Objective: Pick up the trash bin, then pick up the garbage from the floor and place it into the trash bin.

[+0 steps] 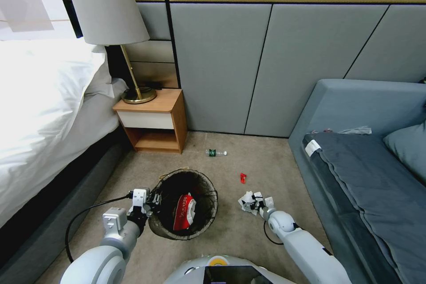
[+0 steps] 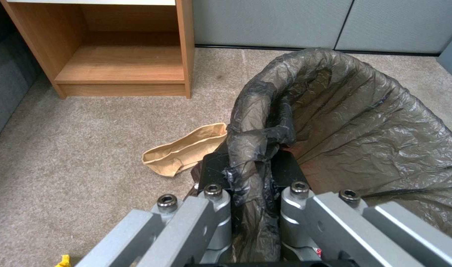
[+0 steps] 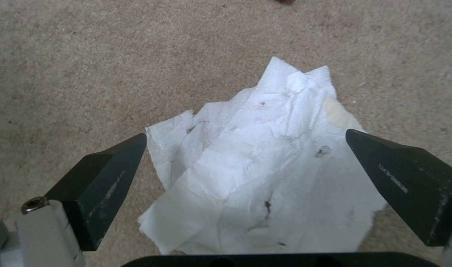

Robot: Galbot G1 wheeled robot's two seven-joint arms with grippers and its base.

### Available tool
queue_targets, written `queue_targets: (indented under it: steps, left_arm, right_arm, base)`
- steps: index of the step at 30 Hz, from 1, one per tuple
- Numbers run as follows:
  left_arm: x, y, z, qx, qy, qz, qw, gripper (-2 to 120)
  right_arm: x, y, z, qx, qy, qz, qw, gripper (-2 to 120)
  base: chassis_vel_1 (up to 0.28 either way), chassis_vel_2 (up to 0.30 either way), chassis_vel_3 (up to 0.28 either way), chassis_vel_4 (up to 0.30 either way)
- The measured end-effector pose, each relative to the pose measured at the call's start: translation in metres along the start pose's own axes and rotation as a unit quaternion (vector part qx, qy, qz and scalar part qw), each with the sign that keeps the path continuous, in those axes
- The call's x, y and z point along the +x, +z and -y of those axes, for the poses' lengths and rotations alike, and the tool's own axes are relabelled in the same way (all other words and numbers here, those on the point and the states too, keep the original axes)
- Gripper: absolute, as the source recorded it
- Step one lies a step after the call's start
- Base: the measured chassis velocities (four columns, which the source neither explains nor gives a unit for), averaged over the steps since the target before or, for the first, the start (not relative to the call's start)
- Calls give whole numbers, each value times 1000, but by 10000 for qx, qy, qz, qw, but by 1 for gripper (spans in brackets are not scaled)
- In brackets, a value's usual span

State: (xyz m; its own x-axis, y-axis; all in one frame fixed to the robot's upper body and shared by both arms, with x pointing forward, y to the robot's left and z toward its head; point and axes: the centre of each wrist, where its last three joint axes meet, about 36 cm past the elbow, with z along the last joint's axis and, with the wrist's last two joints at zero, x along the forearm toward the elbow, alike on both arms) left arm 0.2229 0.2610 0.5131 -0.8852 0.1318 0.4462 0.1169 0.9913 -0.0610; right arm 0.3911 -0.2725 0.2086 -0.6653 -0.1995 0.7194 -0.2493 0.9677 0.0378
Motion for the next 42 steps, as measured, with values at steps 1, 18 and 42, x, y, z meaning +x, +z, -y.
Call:
queue_targets:
  steps: [1, 18, 42]
  left_arm:
    - [0, 0, 0, -1, 1, 0, 10000, 7]
    - [0, 0, -1, -10, 14, -19, 10000, 7]
    - [1, 1, -1, -23, 20, -54, 10000, 7]
  right_arm:
    - [-1, 0, 0, -7, 2, -3, 10000, 100]
    - [-8, 8, 4, -51, 117, -100, 9999, 100]
    - [-20, 17, 3, -95, 169, -141, 9997, 99]
  base:
    - [0, 0, 0, 0]
    - [0, 0, 0, 0]
    - [0, 0, 0, 0]
